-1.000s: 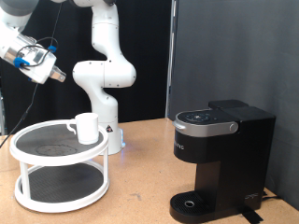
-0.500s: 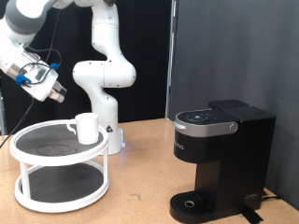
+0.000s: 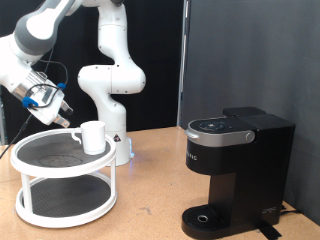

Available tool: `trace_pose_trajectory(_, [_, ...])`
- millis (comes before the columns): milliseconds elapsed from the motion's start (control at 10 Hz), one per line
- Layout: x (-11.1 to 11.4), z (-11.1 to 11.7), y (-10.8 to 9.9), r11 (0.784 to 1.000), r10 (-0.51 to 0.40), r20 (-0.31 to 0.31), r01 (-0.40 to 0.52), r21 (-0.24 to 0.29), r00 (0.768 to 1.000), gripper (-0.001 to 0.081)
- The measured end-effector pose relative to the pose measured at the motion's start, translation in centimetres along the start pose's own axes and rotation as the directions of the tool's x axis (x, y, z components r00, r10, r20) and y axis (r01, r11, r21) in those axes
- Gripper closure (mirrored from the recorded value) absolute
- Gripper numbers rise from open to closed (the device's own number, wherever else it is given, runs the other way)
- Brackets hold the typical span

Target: Make a cup of coffee with the keurig machine

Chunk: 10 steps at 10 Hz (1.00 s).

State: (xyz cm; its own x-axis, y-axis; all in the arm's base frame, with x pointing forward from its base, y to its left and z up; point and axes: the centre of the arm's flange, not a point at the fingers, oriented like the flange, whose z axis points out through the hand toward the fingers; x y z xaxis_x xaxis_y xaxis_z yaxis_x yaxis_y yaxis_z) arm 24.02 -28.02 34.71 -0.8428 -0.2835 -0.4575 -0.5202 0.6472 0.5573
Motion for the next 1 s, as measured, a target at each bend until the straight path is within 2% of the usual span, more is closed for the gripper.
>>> trace_pose_trajectory(1000, [0.1,3.0,-0.3,1.000,0.007,-0.009,-0.007,0.006,1.000,0.0072])
